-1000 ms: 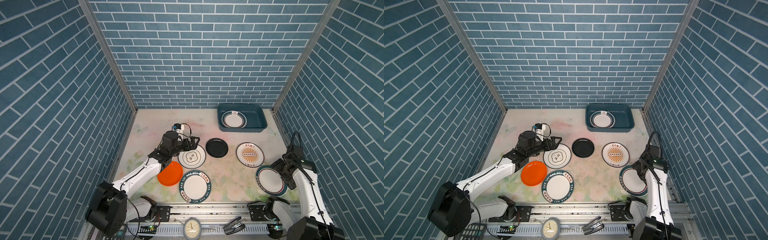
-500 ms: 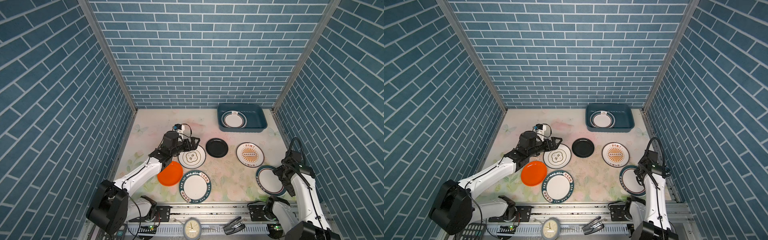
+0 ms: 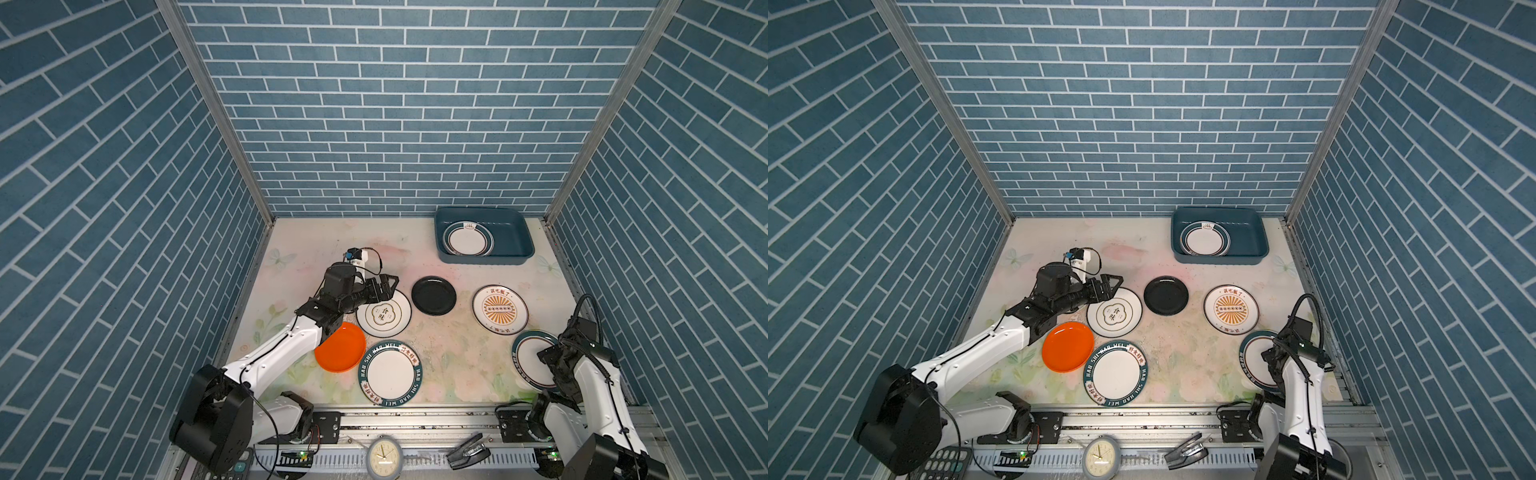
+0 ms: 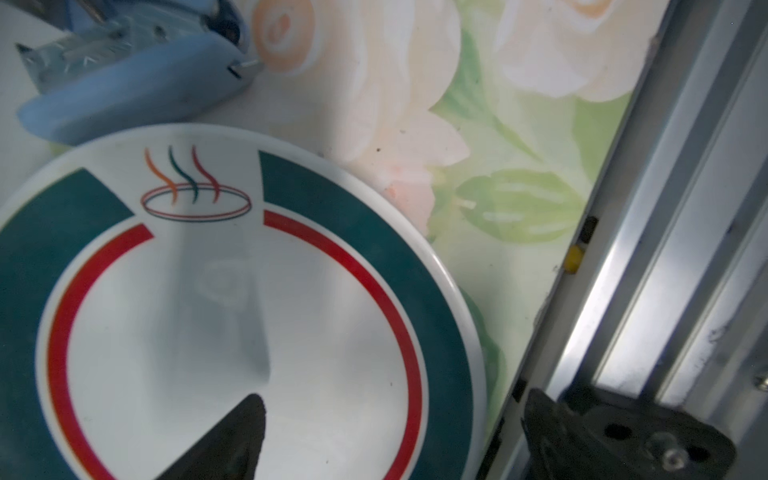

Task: Place the plates into the plastic bin on the countertop
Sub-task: 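Close the right gripper on the green-rimmed plate rim and tilt it up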

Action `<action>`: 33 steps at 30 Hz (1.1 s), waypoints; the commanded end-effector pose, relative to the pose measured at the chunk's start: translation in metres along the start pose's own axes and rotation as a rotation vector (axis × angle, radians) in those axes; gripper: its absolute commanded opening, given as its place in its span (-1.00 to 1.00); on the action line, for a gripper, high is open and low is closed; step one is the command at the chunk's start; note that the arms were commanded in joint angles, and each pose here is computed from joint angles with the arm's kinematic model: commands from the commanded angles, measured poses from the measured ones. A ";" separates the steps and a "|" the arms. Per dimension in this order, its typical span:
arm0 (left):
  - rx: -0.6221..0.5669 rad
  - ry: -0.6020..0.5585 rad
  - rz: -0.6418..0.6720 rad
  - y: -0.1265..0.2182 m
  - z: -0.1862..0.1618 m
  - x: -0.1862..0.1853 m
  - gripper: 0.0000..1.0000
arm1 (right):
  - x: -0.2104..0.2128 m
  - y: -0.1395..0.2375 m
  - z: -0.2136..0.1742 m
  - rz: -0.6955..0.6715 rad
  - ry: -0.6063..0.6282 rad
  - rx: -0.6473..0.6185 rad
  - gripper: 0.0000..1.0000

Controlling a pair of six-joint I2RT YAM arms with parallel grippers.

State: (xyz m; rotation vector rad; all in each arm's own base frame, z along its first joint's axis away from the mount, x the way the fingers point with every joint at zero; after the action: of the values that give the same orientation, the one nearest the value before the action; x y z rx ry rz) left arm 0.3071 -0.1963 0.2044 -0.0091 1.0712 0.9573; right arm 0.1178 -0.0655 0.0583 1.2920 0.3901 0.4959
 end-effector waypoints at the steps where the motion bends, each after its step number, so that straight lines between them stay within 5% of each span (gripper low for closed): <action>1: -0.028 -0.016 -0.003 0.005 0.009 -0.005 0.99 | 0.004 -0.007 -0.004 0.033 -0.047 0.020 0.94; 14: -0.007 -0.013 -0.014 -0.001 0.011 -0.008 0.99 | 0.011 -0.019 -0.017 0.124 -0.060 0.031 0.86; 22: 0.013 -0.002 -0.039 -0.007 0.012 -0.013 0.99 | 0.016 -0.017 -0.017 0.188 -0.059 -0.004 0.48; 28: 0.012 0.008 -0.040 -0.008 0.011 -0.011 0.99 | 0.019 -0.017 -0.018 0.215 -0.053 -0.003 -0.02; 33: 0.012 0.008 -0.041 -0.009 0.012 -0.012 0.99 | 0.020 -0.017 -0.018 0.222 -0.041 0.000 -0.17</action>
State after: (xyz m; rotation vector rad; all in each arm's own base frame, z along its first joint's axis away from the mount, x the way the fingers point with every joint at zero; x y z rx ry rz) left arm 0.3144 -0.2030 0.2059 -0.0003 1.0940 0.9256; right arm 0.1328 -0.0515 0.0463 1.2860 0.2151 0.6600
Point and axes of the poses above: each gripper's point midway between its finger pads, its own y axis back along the fingers, its own x axis along the line the jaws close on, z = x × y, the point moved 3 cm from there along y, back along the fingers, and after that the axes turned 13 degrees about y, right-handed, at the moved point
